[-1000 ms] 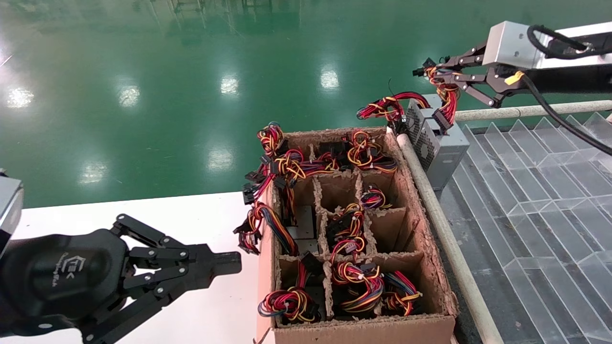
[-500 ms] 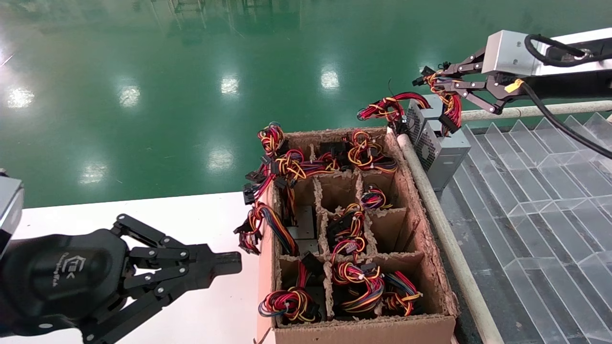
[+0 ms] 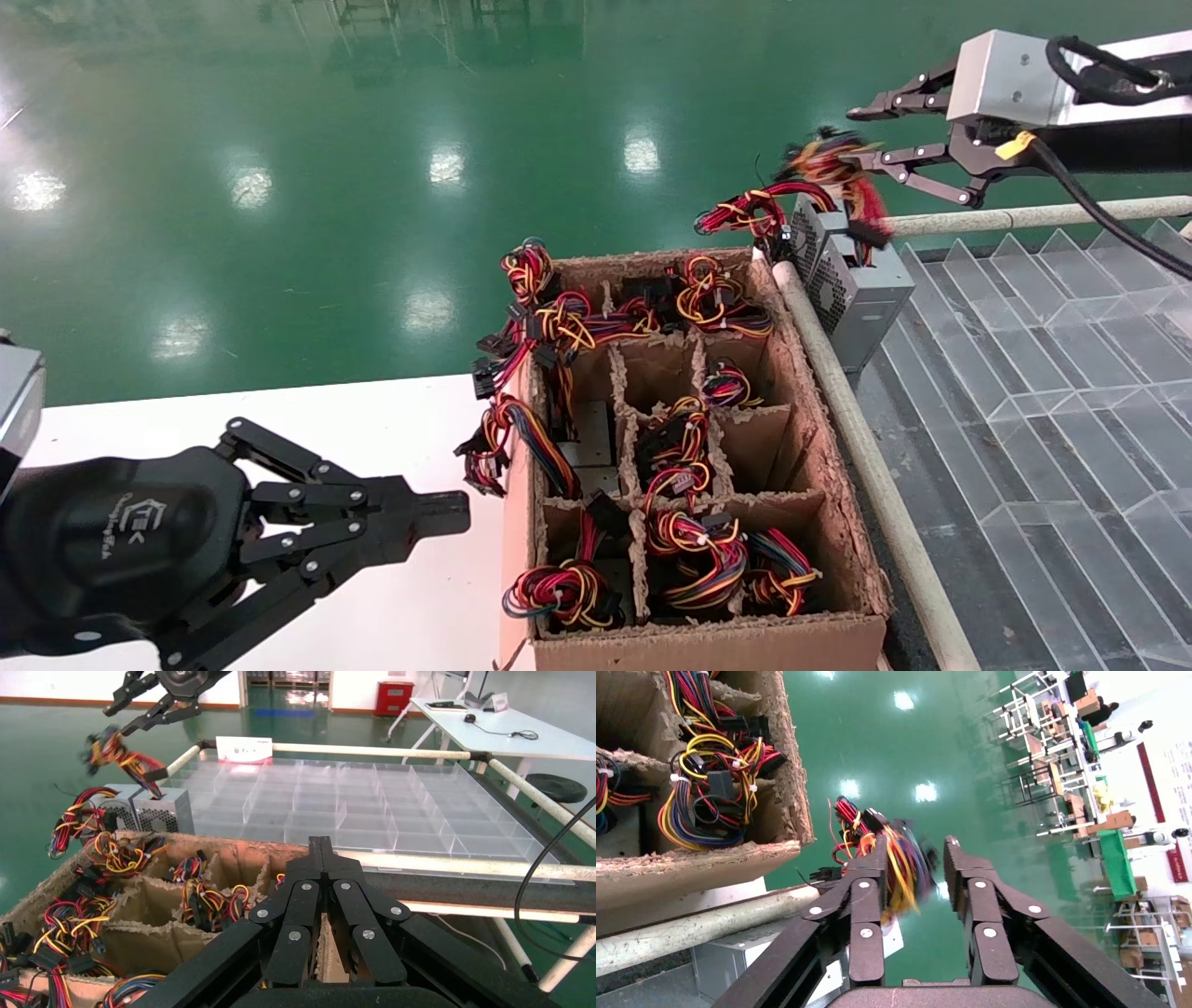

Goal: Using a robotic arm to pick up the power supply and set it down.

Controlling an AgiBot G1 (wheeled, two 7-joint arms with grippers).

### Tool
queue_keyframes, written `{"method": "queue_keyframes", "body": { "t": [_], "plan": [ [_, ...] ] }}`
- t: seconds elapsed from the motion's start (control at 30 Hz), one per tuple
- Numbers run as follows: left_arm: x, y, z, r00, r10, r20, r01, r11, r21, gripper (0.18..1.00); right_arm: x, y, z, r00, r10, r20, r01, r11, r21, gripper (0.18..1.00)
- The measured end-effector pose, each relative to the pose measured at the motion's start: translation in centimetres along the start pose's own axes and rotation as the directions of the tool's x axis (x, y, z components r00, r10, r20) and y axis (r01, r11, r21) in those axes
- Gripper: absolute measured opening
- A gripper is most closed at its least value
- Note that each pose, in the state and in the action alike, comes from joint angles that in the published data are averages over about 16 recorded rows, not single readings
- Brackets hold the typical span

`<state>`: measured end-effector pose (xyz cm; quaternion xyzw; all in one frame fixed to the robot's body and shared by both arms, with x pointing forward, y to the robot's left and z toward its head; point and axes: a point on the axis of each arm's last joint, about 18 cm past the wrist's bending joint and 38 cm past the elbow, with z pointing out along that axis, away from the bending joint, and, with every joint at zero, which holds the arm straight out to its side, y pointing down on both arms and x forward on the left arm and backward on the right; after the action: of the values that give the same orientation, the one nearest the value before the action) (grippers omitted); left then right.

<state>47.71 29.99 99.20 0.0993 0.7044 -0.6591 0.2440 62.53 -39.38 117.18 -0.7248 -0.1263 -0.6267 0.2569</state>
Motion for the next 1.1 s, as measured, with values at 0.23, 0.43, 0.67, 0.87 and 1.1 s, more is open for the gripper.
{"method": "queue_keyframes", "body": {
  "t": [0.23,0.43,0.67,0.87,1.1],
  "plan": [
    [0.0,0.0,0.0,1.0,0.0,0.0,0.0,1.0,0.0,0.191,-0.1,-0.6,-0.2,1.0,-0.007,0.001,0.007,0.999,0.032,0.434],
    [0.0,0.0,0.0,1.0,0.0,0.0,0.0,1.0,0.0,0.191,-0.9,-0.9,-0.1,1.0,0.022,0.002,-0.022,0.997,0.076,0.56],
    [0.0,0.0,0.0,1.0,0.0,0.0,0.0,1.0,0.0,0.191,-2.9,-1.3,0.3,0.995,0.102,0.013,-0.103,0.984,0.147,0.717],
    [0.0,0.0,0.0,1.0,0.0,0.0,0.0,1.0,0.0,0.191,-5.0,-1.8,0.4,0.983,0.179,0.038,-0.183,0.96,0.213,0.837],
    [0.0,0.0,0.0,1.0,0.0,0.0,0.0,1.0,0.0,0.196,-7.6,-2.7,0.2,0.961,0.262,0.086,-0.275,0.919,0.284,0.932]
  ]
}}
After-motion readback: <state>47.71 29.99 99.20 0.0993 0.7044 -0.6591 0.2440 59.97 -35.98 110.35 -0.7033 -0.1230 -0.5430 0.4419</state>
